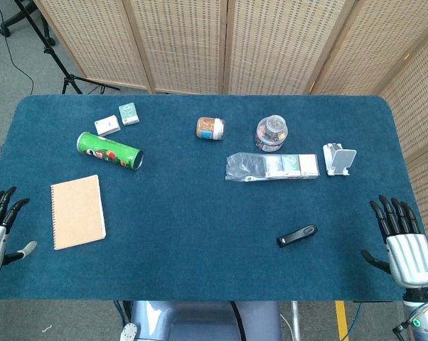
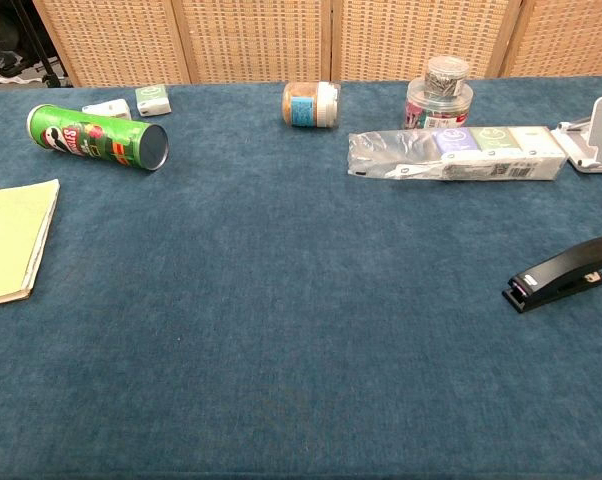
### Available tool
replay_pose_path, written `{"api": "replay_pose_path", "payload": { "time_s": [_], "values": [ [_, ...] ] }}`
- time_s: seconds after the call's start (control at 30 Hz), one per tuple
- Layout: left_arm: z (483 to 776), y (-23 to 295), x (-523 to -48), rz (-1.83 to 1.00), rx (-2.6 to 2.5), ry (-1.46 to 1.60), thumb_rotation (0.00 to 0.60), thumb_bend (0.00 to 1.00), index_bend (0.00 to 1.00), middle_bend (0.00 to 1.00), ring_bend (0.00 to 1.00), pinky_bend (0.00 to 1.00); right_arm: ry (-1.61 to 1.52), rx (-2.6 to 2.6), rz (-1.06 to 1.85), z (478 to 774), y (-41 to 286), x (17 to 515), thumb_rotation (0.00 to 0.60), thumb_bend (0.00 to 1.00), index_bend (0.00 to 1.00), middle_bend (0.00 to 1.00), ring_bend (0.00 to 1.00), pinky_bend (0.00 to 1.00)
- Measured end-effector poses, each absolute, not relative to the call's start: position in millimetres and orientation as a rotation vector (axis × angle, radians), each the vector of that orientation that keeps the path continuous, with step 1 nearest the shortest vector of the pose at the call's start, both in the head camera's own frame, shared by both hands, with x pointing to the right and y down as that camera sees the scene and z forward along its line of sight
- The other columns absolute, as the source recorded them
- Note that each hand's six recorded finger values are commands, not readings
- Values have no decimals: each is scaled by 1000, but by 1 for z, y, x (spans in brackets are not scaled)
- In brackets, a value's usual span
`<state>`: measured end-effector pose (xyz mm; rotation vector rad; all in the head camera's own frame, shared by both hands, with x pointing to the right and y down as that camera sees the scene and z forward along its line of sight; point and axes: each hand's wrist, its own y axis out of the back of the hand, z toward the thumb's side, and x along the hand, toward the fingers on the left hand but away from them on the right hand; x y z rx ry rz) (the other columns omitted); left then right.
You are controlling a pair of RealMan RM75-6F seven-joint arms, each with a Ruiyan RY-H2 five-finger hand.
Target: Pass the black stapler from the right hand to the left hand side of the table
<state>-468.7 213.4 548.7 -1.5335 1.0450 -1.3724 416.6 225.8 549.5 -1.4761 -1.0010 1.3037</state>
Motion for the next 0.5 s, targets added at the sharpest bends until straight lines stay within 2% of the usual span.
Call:
{"api": "replay_pose_path", "payload": {
  "time_s": [0.2,0.5],
  "values": [
    [545,214,-469,-1382,-1527,1052,600,0,0,0,0,0,-967,-1537,1305,557,229,411,600,0,3,0,0,0],
    [547,216,-466,-1394,-1547,1030,600,0,0,0,0,0,-713,-1785,1193,598,226,362,600,0,3,0,0,0]
  ]
}}
